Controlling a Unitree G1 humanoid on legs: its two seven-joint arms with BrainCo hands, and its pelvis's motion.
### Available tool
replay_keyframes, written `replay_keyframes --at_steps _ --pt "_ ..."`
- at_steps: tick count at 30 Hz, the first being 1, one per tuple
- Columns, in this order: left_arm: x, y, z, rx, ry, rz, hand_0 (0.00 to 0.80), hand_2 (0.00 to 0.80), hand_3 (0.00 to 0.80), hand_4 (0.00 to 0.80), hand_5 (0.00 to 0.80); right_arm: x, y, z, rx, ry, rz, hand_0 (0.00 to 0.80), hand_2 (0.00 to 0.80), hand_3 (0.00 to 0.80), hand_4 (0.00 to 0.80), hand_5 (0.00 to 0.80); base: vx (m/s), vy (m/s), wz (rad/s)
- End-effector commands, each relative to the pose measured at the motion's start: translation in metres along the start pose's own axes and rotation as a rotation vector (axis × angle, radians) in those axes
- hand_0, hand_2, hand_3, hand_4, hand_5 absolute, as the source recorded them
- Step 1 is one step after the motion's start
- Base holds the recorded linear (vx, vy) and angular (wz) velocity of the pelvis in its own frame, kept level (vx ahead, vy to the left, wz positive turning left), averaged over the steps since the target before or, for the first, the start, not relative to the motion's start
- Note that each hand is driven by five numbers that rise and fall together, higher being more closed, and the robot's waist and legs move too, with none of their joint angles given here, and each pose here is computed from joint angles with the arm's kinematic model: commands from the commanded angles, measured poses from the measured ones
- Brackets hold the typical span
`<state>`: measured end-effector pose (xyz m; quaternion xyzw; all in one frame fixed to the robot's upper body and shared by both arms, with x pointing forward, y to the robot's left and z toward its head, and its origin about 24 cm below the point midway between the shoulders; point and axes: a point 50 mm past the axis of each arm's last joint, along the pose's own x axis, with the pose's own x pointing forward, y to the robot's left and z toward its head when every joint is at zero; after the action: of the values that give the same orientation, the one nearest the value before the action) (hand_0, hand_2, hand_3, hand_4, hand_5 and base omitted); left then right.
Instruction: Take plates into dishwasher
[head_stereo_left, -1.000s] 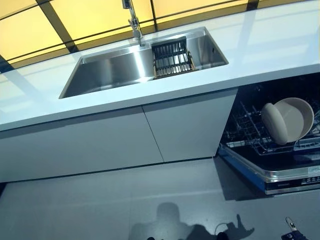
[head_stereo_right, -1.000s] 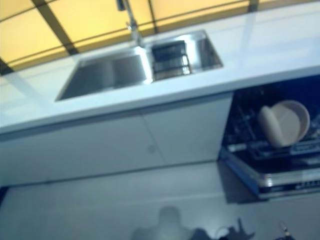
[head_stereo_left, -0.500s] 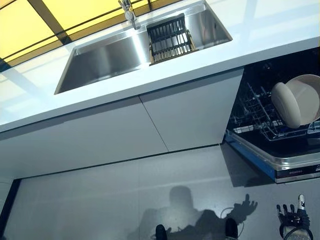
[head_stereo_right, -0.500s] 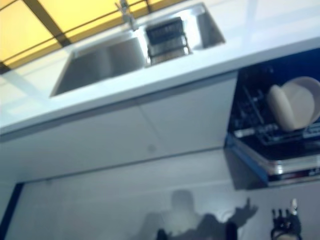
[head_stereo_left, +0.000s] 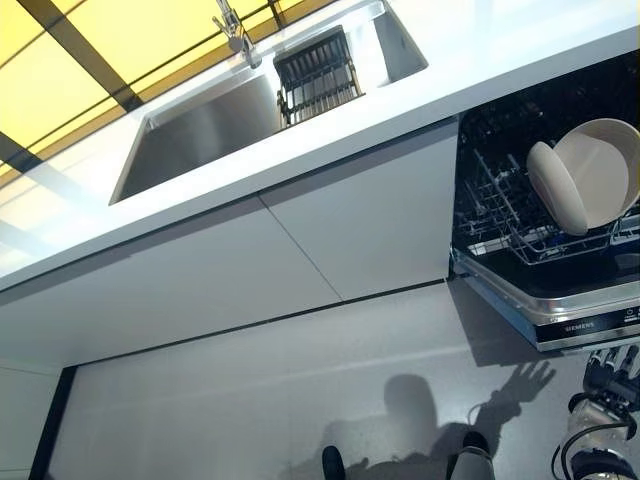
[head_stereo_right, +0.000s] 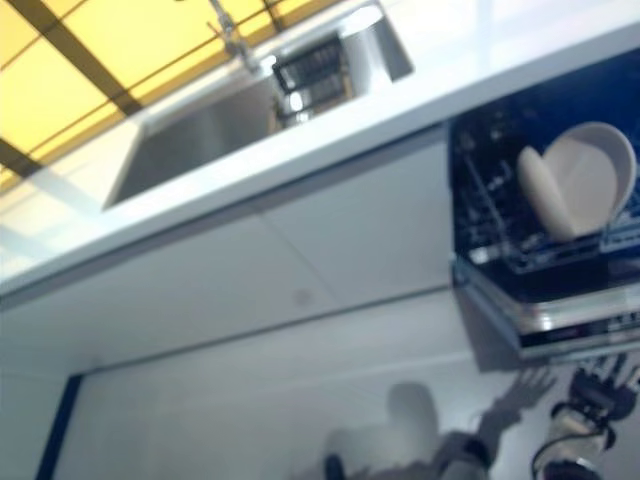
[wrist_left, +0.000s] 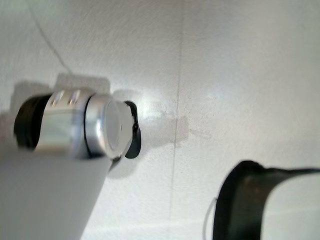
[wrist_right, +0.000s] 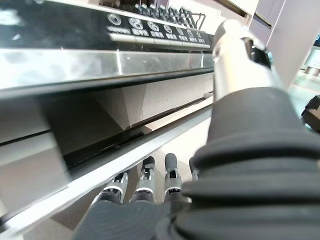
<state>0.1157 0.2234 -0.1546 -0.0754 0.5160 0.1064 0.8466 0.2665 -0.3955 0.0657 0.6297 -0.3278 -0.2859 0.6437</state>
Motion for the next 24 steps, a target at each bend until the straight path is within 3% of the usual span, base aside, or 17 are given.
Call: replay_keyframes --at_steps 1,7,10,24 --pt "-0.004 0.011 -0.010 0.005 0.032 0.034 0.000 0.000 0.000 0.000 0.000 0.024 0.074 -0.015 -0.003 0.042 0.282 0.000 0.000 0.000 0.000 0.000 0.000 0.000 0.00" --pt "-0.005 0.019 -0.008 0.020 0.049 0.056 0.000 0.000 0.000 0.000 0.000 0.036 0.173 -0.057 -0.168 0.153 0.482 0.000 0.000 0.000 0.000 0.000 -0.002 -0.071 0.00" --pt "-0.006 0.023 -0.006 0.024 0.044 0.065 0.000 0.000 0.000 0.000 0.000 0.035 0.198 -0.069 -0.214 0.177 0.516 0.000 0.000 0.000 0.000 0.000 0.031 -0.048 -0.01" --pt "-0.010 0.038 -0.004 0.107 0.028 0.078 0.000 0.000 0.000 0.000 0.000 0.025 0.234 -0.093 -0.291 0.276 0.655 0.000 0.000 0.000 0.000 0.000 0.033 -0.039 0.08"
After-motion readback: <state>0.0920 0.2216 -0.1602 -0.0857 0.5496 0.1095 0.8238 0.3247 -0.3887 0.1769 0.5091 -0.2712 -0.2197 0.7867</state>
